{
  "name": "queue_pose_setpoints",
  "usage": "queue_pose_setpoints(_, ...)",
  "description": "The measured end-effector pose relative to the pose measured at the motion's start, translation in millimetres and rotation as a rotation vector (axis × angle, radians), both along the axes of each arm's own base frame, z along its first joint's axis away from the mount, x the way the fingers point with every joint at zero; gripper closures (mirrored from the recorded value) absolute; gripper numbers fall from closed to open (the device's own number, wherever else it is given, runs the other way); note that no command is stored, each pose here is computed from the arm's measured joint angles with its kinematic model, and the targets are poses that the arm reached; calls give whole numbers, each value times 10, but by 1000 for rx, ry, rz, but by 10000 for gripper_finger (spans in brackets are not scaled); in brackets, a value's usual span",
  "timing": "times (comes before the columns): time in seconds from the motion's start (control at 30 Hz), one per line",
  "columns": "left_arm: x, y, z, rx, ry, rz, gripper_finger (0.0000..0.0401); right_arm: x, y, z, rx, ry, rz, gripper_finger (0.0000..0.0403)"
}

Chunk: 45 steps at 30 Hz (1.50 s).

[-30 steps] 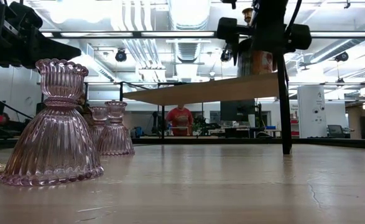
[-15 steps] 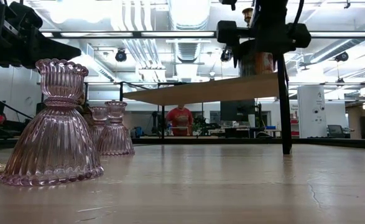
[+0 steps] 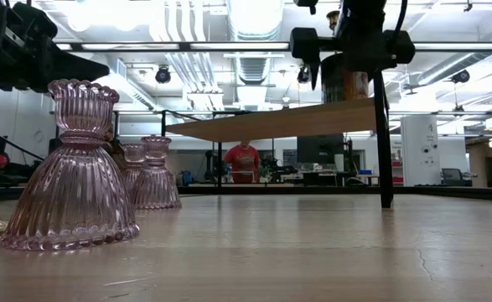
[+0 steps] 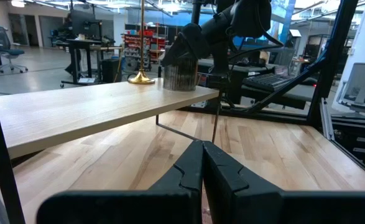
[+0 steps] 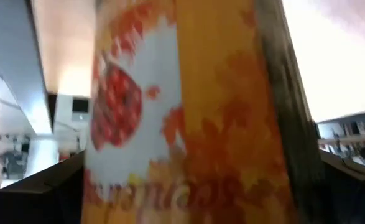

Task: Pick & Place candle stick holders
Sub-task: Put the bottom right silver scented candle on the shelf

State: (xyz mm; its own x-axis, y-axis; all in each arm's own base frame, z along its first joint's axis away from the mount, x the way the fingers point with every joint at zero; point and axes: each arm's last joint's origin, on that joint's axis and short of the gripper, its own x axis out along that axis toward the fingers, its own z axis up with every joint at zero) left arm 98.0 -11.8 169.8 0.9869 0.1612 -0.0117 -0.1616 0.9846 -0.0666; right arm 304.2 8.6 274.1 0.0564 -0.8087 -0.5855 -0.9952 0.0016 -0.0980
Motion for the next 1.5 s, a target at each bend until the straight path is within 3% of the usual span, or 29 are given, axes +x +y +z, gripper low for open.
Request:
queue_pose_setpoints(0.47, 0, 0, 0, 0, 0, 0, 389, -16, 8, 136, -351, -55, 33, 3)
queue_pose_setpoints(0.77, 0, 0, 0, 0, 0, 0, 389, -27, 245, 208, -594, -113, 120, 3)
queue_pose_setpoints(1.07, 0, 0, 0, 0, 0, 0, 389, -15, 706, 135, -605, -163, 259, 3)
queue_pose_setpoints(1.17, 0, 0, 0, 0, 0, 0, 389, 25, 903, 115, -573, -286, 274, 3)
queue_pose_setpoints(1.27, 0, 0, 0, 0, 0, 0, 389, 82, 1091, 105, -501, -505, 246, 3)
queue_pose_setpoints(1.4, 0, 0, 0, 0, 0, 0, 389, 144, 1340, 167, -329, -939, 137, 3)
queue_pose_setpoints(1.5, 0, 0, 0, 0, 0, 0, 389, 191, 1526, 242, -109, -1324, 2, 3)
